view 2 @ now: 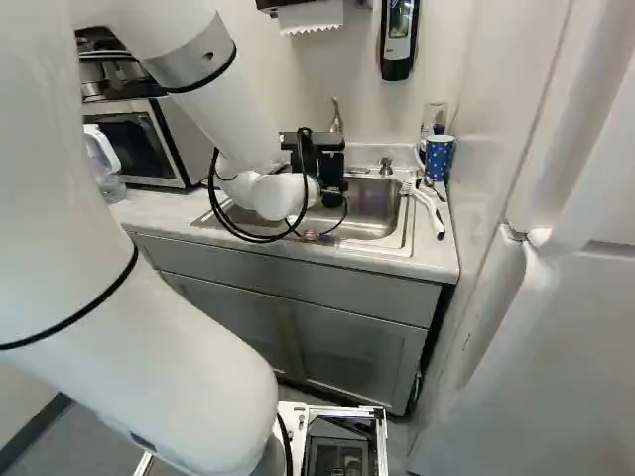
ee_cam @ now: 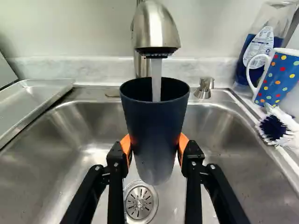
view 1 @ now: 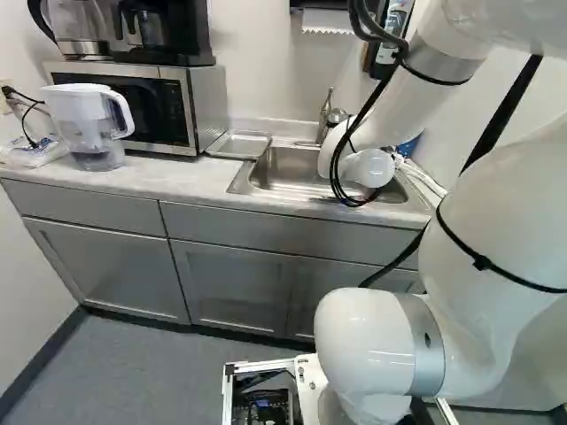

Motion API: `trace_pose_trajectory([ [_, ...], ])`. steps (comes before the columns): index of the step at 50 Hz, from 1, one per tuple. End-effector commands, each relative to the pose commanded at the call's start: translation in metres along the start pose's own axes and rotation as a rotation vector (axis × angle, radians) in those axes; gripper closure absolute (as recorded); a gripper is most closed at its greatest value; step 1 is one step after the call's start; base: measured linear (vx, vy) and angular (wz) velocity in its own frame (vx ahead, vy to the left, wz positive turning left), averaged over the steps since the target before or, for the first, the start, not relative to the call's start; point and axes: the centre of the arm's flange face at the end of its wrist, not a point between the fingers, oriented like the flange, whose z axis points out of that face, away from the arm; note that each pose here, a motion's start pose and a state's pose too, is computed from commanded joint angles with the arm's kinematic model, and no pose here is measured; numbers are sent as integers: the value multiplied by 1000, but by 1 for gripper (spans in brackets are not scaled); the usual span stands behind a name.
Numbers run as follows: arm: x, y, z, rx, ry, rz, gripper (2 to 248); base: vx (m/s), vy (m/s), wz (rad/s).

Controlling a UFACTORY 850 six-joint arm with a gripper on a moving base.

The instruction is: Rinse the cup and place it in the tray

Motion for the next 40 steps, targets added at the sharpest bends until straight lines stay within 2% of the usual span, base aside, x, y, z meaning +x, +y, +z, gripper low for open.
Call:
trace_pose_trajectory([
  [40, 0, 0, 0, 0, 0, 0, 133, 0, 0, 0],
])
